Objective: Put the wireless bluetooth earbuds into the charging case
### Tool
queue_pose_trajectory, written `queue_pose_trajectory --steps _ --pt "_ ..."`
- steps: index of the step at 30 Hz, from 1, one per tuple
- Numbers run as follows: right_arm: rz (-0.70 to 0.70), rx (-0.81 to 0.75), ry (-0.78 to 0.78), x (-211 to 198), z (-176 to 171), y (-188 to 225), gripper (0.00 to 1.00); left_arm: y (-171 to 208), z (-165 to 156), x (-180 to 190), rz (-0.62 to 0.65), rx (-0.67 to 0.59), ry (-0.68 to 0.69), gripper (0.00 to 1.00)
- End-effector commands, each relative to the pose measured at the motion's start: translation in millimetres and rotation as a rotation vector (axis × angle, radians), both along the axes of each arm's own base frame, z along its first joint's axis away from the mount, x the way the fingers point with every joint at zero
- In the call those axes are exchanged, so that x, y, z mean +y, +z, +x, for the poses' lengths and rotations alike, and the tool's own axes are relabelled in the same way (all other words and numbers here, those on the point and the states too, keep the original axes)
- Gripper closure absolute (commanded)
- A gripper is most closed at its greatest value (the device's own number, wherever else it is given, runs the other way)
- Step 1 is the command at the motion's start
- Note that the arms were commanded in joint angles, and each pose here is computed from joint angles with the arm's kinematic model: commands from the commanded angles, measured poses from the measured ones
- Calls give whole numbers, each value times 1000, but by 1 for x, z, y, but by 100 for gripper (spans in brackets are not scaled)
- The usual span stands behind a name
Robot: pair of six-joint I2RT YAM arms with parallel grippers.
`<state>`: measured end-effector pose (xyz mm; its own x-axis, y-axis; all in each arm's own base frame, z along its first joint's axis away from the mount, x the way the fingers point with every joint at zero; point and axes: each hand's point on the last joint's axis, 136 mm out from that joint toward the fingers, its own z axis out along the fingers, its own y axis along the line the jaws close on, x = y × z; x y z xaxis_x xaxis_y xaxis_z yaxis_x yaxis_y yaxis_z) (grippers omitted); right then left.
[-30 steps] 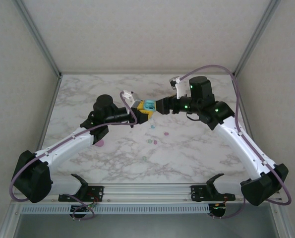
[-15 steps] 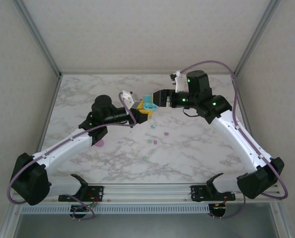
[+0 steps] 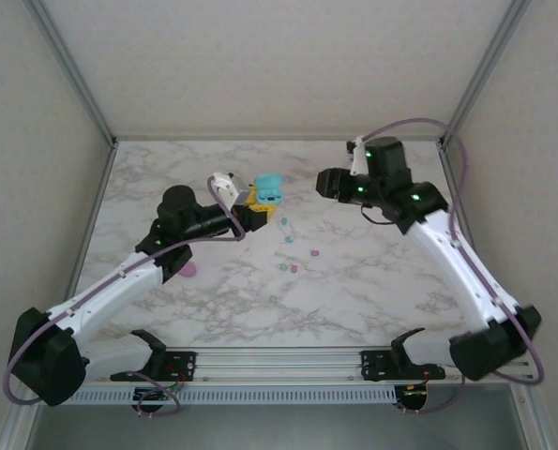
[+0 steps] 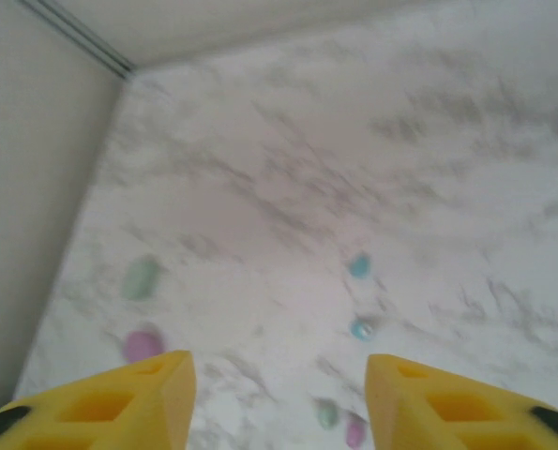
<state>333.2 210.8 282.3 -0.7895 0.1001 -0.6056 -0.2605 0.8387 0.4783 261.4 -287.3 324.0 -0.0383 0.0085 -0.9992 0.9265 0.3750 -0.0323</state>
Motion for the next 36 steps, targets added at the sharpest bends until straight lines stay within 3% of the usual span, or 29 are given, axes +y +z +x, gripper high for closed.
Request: queue_pose_trajectory --steps 1,6,12,19,26,36 --pt "-98 219 48 7 2 -76 54 15 -4 14 -33 -31 50 73" --pt "-193 418 111 27 13 -149 58 18 -14 28 -27 -39 90 72" --pt "-278 446 206 55 21 -187 60 25 -25 39 -12 -58 112 72" --pt "-368 461 311 75 30 -213 64 33 -31 42 -15 -67 108 71" --pt "-360 483 392 90 22 -228 68 37 -32 42 -21 -69 105 71" --pt "-411 454 397 89 20 -229 71 40 -33 42 -27 -64 101 71"
